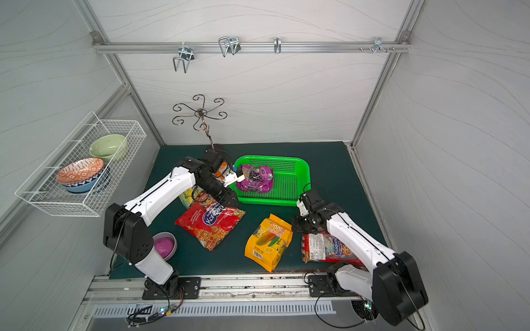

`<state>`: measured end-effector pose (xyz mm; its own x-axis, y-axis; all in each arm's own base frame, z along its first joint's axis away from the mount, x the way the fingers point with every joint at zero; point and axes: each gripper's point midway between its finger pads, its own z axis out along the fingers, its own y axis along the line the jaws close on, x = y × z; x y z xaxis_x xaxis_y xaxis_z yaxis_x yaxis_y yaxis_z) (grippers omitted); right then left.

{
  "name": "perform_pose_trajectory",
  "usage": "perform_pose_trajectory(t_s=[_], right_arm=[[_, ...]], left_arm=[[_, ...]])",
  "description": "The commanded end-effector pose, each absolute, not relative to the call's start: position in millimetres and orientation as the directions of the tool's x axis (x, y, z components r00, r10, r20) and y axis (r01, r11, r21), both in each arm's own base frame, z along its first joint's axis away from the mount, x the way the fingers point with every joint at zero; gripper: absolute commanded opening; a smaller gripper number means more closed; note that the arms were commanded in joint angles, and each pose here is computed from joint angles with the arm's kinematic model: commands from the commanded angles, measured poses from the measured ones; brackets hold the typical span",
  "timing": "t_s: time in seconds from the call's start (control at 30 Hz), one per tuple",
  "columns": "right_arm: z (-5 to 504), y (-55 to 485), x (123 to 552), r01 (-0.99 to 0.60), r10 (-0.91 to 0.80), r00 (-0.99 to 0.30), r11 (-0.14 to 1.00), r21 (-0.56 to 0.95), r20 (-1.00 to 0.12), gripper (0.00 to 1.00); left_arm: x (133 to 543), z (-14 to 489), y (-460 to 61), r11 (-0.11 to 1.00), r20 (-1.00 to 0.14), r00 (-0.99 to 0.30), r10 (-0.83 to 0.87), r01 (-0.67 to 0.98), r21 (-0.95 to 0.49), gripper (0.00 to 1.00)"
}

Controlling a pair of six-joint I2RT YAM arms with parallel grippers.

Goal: Put the candies in the basket
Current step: Pick up the candy at the center of the board.

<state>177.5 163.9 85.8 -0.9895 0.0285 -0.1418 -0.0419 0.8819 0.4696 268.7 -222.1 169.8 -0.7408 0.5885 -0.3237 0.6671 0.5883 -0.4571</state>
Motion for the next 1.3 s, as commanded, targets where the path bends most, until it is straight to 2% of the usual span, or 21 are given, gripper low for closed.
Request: perform_pose_trajectory(t_s=[0.0,0.17,0.2,0.23,0.33,0.4,0.47,0.6,0.77,1.07,1.17,1.27], right_arm=[[79,160,137,0.089,0.092,-0.996,0.872,0.482,0.017,0.00],[80,173,112,0.069,0.047,-0.997,0.876,0.478,0.056,0.01],[80,174,110,0.058,0.032,-0.997,0.881,0.469,0.065,0.28],[81,174,112,0.049,0.024,-0.998,0.885,0.463,0.060,0.38],[90,171,127,-0.005,0.003,-1.000,0.902,0.431,-0.018,0.53],[99,167,141,-0.046,-0.019,-0.997,0.912,0.407,-0.070,0.58],[99,169,150,-0.098,-0.067,-0.994,0.901,0.422,-0.086,0.57],[84,182,156,-0.202,-0.178,-0.979,0.871,0.449,-0.096,0.48],[76,195,155,-0.234,-0.222,-0.971,0.838,0.493,-0.084,0.46],[56,207,156,-0.239,-0.251,-0.967,0.828,0.508,-0.046,0.46],[48,211,155,-0.249,-0.273,-0.962,0.828,0.503,-0.028,0.39],[46,219,153,-0.284,-0.310,-0.950,0.814,0.506,-0.033,0.22]], left_arm=[[273,177,-227,0.564,-0.348,-0.714,0.607,0.696,-0.445,0.55],[268,173,-225,0.553,-0.324,-0.710,0.625,0.696,-0.458,0.55],[266,172,-224,0.549,-0.323,-0.705,0.631,0.700,-0.456,0.55],[264,170,-223,0.546,-0.317,-0.701,0.639,0.704,-0.455,0.55],[254,167,-217,0.524,-0.307,-0.674,0.672,0.726,-0.446,0.56],[247,166,-213,0.507,-0.299,-0.656,0.693,0.738,-0.446,0.56],[237,162,-208,0.493,-0.279,-0.645,0.711,0.741,-0.456,0.56],[213,152,-199,0.462,-0.238,-0.623,0.745,0.740,-0.489,0.57],[199,142,-193,0.466,-0.215,-0.629,0.747,0.727,-0.504,0.57],[197,133,-191,0.480,-0.208,-0.636,0.743,0.723,-0.497,0.56],[197,132,-190,0.484,-0.208,-0.638,0.741,0.722,-0.494,0.56],[197,131,-189,0.485,-0.211,-0.639,0.740,0.723,-0.491,0.56]])
